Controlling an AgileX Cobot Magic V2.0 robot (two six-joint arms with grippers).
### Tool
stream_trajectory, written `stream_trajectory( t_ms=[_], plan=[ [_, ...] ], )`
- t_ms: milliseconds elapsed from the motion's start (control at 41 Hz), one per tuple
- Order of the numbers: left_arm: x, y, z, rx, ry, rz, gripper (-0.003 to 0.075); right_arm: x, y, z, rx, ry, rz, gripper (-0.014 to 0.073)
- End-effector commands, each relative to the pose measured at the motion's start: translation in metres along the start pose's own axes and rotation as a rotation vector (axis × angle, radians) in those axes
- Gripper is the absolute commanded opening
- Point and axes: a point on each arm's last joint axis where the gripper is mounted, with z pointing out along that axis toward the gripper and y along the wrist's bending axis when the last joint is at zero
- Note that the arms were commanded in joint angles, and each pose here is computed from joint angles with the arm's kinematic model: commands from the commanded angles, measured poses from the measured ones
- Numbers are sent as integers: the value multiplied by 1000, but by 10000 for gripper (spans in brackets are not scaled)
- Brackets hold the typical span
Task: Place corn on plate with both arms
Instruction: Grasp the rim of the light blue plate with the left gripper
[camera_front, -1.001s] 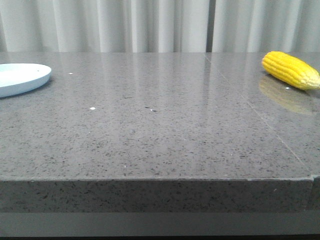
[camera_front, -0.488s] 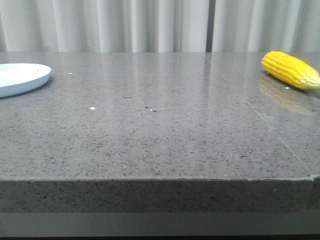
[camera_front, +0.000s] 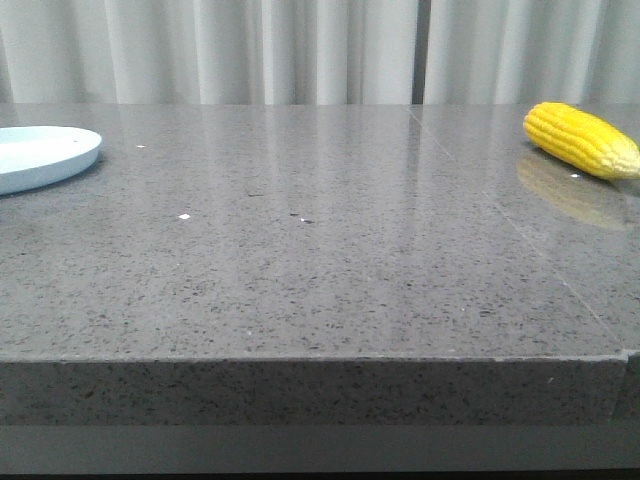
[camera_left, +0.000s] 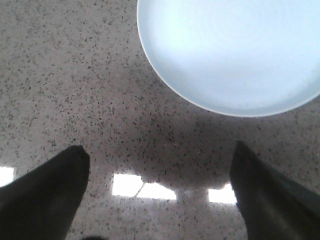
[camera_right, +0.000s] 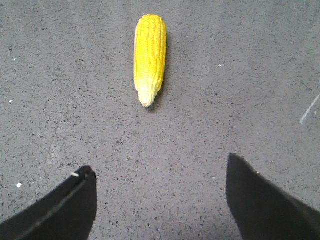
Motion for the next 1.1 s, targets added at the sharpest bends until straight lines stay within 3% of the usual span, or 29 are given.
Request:
stream_trajectory(
  t_ms=[0,195,562,879,977,1074],
  plan=[
    [-19,6,0,66,-65,-26,564,-14,0,-3,8,-92,-19,562],
    [-40,17,30,222,-66,-92,564,-14,0,-3,8,-92,-19,562],
    [-71,29,67,213,-80,-116,564,-14,0,-3,8,-92,-19,562],
    [-76,31,94,211,-57,-126,560,-14,0,-3,8,-92,-19,562],
    [-75,31,99,213,-45,-128,499,-14,0,-3,8,-92,-19,562],
    [-75,31,103,215,-37,-129,383,-14,0,-3,8,-92,-19,562]
  ],
)
